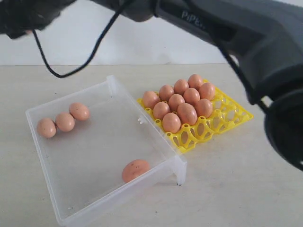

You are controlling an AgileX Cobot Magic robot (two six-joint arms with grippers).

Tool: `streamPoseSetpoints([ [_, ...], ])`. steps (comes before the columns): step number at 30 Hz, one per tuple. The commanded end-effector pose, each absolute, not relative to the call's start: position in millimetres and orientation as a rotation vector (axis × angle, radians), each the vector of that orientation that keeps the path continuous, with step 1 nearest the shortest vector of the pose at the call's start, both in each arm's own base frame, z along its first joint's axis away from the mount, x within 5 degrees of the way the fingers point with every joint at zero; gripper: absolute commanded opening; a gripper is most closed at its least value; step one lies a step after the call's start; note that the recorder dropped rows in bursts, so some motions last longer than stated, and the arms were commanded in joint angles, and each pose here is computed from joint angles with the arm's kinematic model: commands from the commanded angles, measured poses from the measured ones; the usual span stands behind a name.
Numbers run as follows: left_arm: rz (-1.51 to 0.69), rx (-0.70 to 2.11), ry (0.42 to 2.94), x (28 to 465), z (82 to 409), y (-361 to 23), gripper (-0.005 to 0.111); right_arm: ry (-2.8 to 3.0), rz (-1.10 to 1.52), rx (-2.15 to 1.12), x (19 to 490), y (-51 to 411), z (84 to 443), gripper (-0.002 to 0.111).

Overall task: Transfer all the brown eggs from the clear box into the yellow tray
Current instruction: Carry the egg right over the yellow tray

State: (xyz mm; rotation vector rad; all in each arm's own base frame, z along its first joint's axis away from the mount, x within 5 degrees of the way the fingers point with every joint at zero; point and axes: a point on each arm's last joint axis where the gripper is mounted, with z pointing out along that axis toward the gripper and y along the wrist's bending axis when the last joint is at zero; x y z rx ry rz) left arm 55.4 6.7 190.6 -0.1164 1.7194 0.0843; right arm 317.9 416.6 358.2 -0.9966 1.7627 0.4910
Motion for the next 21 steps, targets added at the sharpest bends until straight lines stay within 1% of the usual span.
streamPoseSetpoints([
  [1, 0.078, -0.116, 1.712, 55.2, 192.2, 6.4, -0.004, 1.679, 0.551, -0.906, 292.7, 408.2, 406.8, 0.0],
  [4, 0.078, -0.116, 1.712, 55.2, 192.2, 6.4, -0.004, 1.675, 0.524, -0.911, 287.6, 400.1, 418.6, 0.0],
  [5, 0.078, -0.116, 1.712, 55.2, 192.2, 6.4, -0.004, 1.679, 0.478, -0.915, 289.0, 395.6, 419.4, 0.0],
  [8, 0.078, -0.116, 1.712, 55.2, 192.2, 6.4, -0.004, 1.715, 0.422, -0.821, 291.8, 377.4, 420.9, 0.0],
  [11, 0.078, -0.116, 1.712, 55.2, 192.2, 6.4, -0.004, 1.708, 0.432, -0.741, 285.2, 361.4, 399.5, 0.0],
  [13, 0.078, -0.116, 1.712, 55.2, 192.2, 6.4, -0.004, 1.641, 0.527, -0.751, 268.3, 348.9, 384.5, 0.0],
  [14, 0.078, -0.116, 1.712, 55.2, 192.2, 6.4, -0.004, 1.571, 0.67, -0.808, 246.7, 331.7, 369.9, 0.0],
  [15, 0.078, -0.116, 1.712, 55.2, 192.2, 6.4, -0.004, 1.57, 0.728, -0.833, 237.6, 319.3, 360.4, 0.0],
  [16, 0.078, -0.116, 1.712, 55.2, 192.2, 6.4, -0.004, 1.618, 0.743, -0.824, 229.1, 291.0, 345.7, 0.0],
  [17, 0.078, -0.116, 1.712, 55.2, 192.2, 6.4, -0.004, 1.653, 0.699, -0.823, 229.1, 274.7, 335.3, 0.0],
  [18, 0.078, -0.116, 1.712, 55.2, 192.2, 6.4, -0.004, 1.722, 0.617, -0.787, 235.4, 241.0, 317.6, 0.0],
  [19, 0.078, -0.116, 1.712, 55.2, 192.2, 6.4, -0.004, 1.75, 0.568, -0.75, 241.9, 221.2, 312.0, 0.0],
  [21, 0.078, -0.116, 1.712, 55.2, 192.2, 6.4, -0.004, 1.867, 0.314, -0.532, 279.7, 139.8, 297.7, 0.0],
])
